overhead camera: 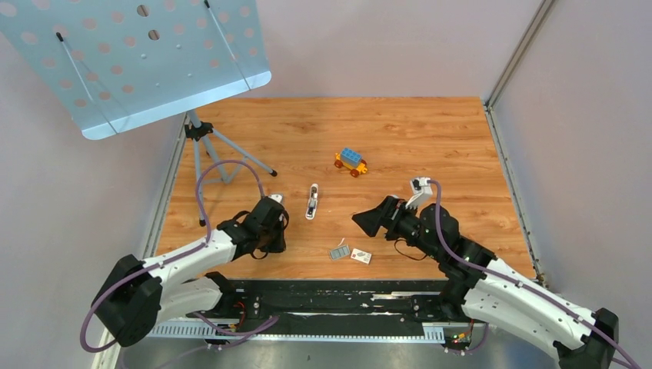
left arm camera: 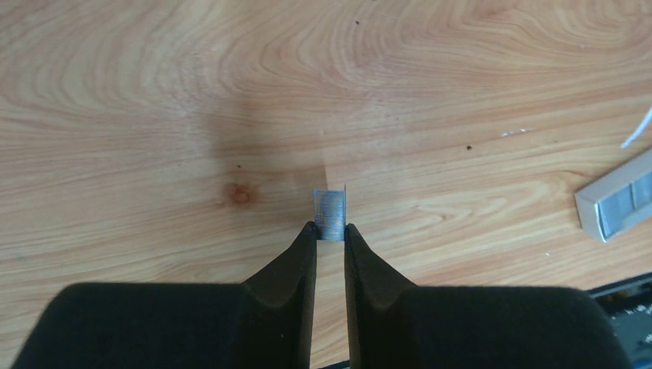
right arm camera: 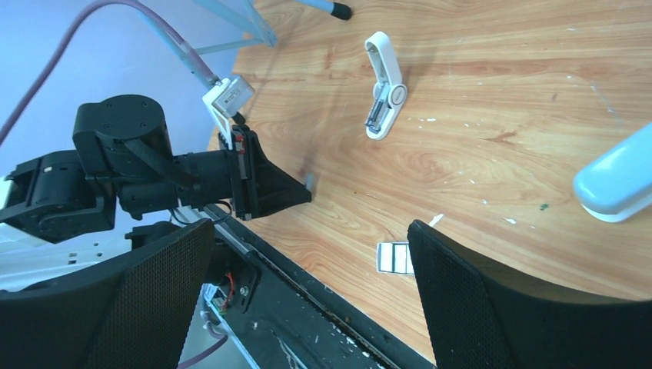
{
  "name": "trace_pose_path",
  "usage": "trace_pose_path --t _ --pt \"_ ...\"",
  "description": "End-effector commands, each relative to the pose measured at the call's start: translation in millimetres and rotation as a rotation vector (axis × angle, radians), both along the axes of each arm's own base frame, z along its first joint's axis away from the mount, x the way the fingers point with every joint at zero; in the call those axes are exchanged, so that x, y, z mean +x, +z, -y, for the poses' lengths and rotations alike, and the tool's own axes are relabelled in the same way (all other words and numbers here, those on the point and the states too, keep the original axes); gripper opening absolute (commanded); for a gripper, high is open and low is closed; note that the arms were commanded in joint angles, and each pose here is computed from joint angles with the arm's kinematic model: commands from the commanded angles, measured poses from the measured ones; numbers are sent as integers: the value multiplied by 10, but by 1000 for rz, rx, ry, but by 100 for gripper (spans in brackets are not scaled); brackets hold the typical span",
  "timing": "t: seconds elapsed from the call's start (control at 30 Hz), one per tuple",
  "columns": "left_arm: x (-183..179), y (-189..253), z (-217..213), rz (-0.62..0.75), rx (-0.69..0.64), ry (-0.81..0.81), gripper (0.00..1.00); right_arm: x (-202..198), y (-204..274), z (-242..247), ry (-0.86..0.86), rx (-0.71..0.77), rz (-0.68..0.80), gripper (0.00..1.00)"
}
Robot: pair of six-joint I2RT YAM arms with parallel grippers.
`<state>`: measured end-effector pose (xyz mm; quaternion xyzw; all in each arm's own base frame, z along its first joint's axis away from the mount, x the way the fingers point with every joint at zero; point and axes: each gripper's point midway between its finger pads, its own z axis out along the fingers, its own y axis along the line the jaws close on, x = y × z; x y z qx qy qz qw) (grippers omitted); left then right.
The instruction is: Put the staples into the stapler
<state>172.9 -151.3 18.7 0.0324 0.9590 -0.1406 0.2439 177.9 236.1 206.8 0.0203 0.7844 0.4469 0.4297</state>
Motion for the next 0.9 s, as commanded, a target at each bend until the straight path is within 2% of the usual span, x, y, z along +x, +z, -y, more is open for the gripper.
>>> trace_pose_path --t 0.0,0.27,0.5,0.87 --pt "118 33 -111 16 93 23 19 34 32 163 -52 -46 24 100" --pt "120 -48 -170 -33 205 5 24 53 37 246 -83 -60 46 100" --pt "188 19 -152 -6 204 10 34 56 43 254 -81 -77 48 100" --pt "331 4 -21 36 188 -51 40 45 31 279 -85 -80 49 100"
